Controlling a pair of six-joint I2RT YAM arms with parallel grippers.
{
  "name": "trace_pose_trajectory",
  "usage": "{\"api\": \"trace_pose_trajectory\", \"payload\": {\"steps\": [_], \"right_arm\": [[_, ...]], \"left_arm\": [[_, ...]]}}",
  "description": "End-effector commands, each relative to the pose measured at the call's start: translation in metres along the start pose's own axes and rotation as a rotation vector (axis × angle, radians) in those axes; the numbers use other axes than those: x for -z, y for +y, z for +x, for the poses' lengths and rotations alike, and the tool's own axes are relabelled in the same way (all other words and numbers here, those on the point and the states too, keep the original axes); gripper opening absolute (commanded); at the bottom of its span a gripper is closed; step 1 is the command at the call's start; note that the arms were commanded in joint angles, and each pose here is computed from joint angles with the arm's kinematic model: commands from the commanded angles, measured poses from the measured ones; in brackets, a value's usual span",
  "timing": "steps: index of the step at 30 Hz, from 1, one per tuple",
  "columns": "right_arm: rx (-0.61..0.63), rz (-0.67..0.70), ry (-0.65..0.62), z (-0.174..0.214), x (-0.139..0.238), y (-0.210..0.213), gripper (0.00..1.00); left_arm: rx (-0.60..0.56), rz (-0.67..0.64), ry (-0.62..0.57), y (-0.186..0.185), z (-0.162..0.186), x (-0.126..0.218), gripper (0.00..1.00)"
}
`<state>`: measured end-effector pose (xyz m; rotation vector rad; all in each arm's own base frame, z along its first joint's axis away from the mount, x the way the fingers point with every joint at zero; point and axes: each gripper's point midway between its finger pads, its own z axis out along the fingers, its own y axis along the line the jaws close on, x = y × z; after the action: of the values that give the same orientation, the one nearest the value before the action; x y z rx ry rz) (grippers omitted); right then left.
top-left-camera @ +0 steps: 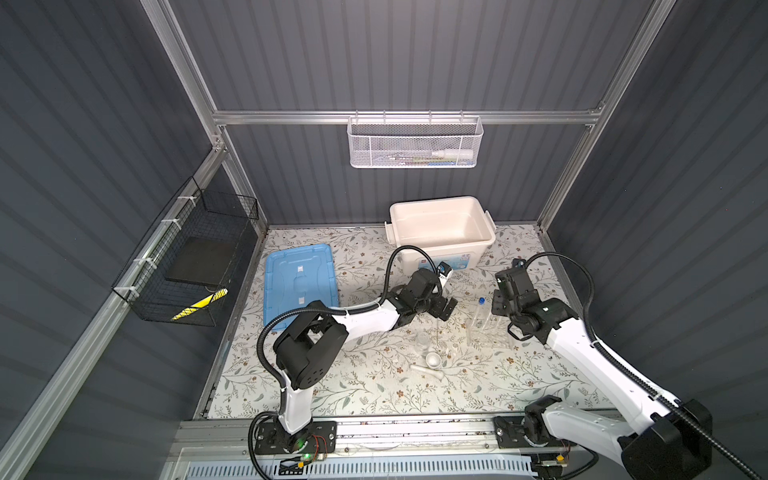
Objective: Organize the chemistry lab equipment
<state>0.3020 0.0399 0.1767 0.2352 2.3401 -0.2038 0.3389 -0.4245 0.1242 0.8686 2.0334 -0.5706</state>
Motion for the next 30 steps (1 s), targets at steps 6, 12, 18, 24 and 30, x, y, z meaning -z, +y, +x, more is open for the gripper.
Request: {"api": "trace_pose_trajectory", "payload": {"steps": [6, 12, 18, 24, 30], "right_arm": [[-0.006, -0.008, -0.02, -0.014, 0.008, 0.002, 0.39], [-0.023, -0.046, -0.043, -0.03, 0.015, 0.005, 0.47], [-0.055, -0.091, -0.061, -0.047, 0.02, 0.004, 0.57], [-0.138, -0.186, -0.052, -0.071, 0.007, 0.0, 0.6], [-0.149, -0.247, -0.03, -0.099, -0.013, -0.002, 0.66]], "left_arm": [[0.014, -0.019, -0.011, 0.005, -0.006, 0.006, 1.0], [0.008, -0.043, -0.016, 0.009, -0.009, 0.01, 1.0], [0.011, -0.078, -0.032, 0.014, -0.015, 0.018, 1.0], [0.016, -0.134, -0.062, 0.024, -0.024, 0.031, 1.0], [0.026, -0.228, -0.098, 0.041, -0.032, 0.052, 1.0]]}}
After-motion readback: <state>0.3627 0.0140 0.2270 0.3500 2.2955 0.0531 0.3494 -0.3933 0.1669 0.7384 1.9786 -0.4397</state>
